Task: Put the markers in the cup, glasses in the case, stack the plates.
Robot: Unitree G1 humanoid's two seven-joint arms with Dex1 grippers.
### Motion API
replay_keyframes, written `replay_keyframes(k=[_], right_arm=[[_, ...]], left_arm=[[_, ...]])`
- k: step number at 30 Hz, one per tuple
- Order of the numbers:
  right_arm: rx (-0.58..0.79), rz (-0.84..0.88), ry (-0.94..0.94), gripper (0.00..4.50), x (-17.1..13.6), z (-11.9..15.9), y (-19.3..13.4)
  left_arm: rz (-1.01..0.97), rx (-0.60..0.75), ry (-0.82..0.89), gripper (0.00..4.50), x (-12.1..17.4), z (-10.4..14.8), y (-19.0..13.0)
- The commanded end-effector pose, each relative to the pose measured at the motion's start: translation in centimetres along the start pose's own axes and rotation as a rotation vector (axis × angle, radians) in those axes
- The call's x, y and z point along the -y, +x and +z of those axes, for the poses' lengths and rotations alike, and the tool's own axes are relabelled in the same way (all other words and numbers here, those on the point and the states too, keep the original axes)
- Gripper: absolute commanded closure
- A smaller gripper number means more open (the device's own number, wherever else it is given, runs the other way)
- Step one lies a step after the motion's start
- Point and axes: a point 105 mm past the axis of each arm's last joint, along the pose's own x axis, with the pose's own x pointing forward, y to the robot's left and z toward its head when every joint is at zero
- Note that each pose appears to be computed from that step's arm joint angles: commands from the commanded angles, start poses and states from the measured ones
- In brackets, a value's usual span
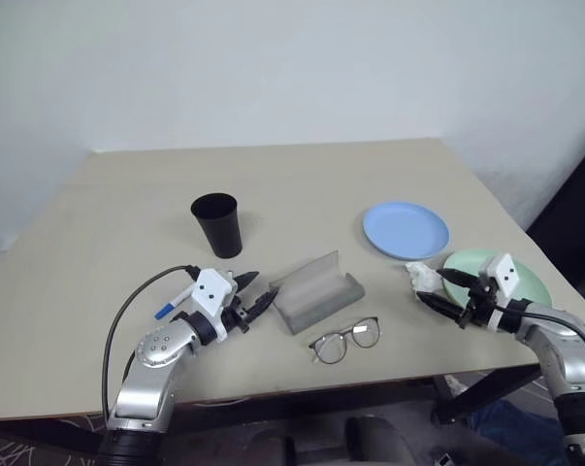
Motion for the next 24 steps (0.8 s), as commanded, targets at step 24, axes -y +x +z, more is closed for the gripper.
replay_keyframes(k=[24], right_arm=[[-0.510,-0.083,-0.059,0.50,2.7,0.1,-1.6]], left_arm=[[-0.134,0.102,-0.003,1.76,2.4,2.0,2.2]])
